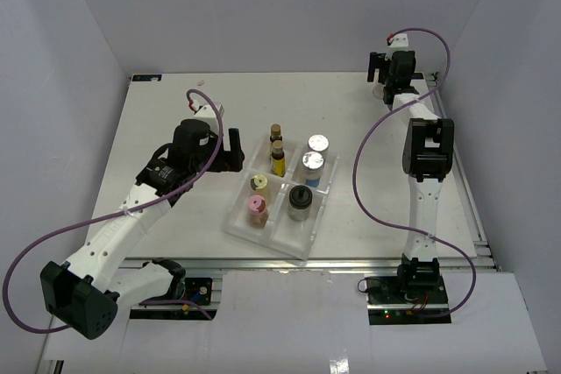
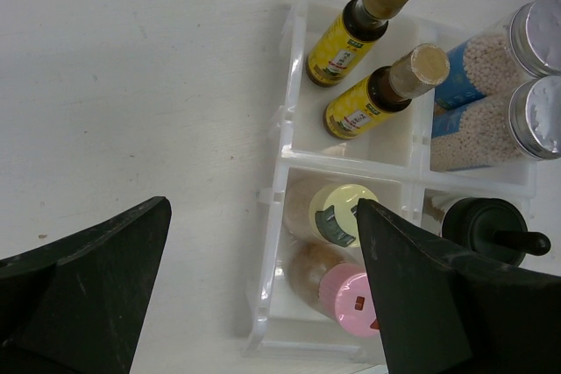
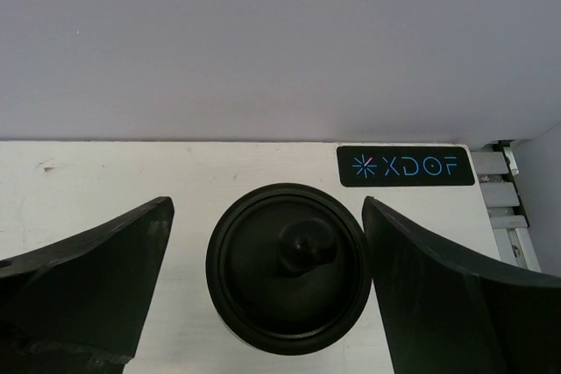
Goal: Organize the condiment bottles
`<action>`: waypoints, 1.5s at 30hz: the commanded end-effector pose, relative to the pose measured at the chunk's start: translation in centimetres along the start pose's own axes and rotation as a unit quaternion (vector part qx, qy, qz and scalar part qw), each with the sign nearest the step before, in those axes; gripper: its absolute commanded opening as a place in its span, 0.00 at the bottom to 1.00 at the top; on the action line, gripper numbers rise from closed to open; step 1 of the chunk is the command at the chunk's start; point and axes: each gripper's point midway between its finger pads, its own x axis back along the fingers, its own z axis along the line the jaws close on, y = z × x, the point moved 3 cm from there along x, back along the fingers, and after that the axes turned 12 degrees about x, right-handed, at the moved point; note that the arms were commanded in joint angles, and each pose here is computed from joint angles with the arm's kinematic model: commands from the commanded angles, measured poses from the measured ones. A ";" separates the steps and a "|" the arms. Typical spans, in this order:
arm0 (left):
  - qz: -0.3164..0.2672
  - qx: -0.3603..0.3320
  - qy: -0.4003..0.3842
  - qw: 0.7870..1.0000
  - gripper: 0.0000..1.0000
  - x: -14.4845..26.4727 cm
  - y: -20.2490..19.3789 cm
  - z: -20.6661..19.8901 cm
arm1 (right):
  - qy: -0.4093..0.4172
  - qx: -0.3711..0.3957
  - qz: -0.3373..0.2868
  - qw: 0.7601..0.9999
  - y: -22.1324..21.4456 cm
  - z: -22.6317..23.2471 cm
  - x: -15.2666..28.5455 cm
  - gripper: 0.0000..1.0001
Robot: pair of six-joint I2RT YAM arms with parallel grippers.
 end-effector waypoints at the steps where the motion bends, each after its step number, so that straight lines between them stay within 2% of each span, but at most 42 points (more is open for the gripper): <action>1: -0.015 0.001 -0.009 1.000 0.98 0.1 0.7 -0.1 | -0.023 0.011 -0.039 0.999 2.0 -1.3 -0.6 0.90; 7: -0.016 0.003 -0.012 1.000 0.98 0.3 0.8 -0.2 | -0.019 -0.007 -0.013 1.000 1.0 -0.9 -0.3 0.88; 9: -0.019 0.004 -0.012 1.000 0.98 0.4 0.9 -0.1 | -0.017 -0.012 -0.010 1.000 0.8 -0.8 0.0 0.85; 11: -0.021 0.003 -0.011 1.000 0.98 0.5 0.9 0.0 | -0.031 -0.015 -0.004 0.999 0.2 -2.7 0.0 0.75; 14: -0.024 0.003 -0.008 1.000 0.98 0.6 0.8 0.1 | -0.035 -0.016 -0.004 0.999 0.2 -2.9 0.0 0.56; 19: -0.028 0.008 -0.016 0.999 0.98 1.0 1.1 -0.2 | -0.034 -0.015 0.005 0.999 0.2 -3.1 0.4 0.35; 21: -0.034 0.012 -0.021 0.999 0.98 1.5 1.4 -0.4 | -0.025 -0.015 0.007 1.000 0.6 -3.0 1.0 0.20; 24: -0.040 0.019 -0.033 0.998 0.98 2.0 1.8 -0.8 | -0.013 -0.020 0.021 0.999 0.3 -2.6 2.9 0.08; 30: -0.056 0.034 -0.046 0.997 0.98 3.1 2.2 -1.1 | 0.017 -0.045 0.038 0.998 -2.7 -0.9 10.4 0.08; 32: -0.059 0.036 -0.041 0.997 0.98 3.2 2.2 -0.9 | 0.019 -0.059 0.020 0.998 -1.7 -0.9 13.5 0.08; 34: -0.063 0.037 -0.032 0.997 0.98 3.1 2.1 -0.6 | 0.033 -0.069 0.041 0.996 -4.3 0.1 16.5 0.08; 35: -0.065 0.038 -0.029 0.997 0.98 3.0 2.2 -0.5 | 0.037 -0.071 0.036 0.996 -4.2 0.3 18.0 0.08; 43: -0.060 0.041 -0.035 0.997 0.98 3.1 2.4 -0.8 | 0.046 -0.083 -0.022 0.995 1.9 -0.6 26.0 0.08; 45: -0.056 0.042 -0.034 0.997 0.98 3.0 2.3 -0.8 | 0.065 -0.072 -0.041 0.994 4.3 0.5 28.1 0.08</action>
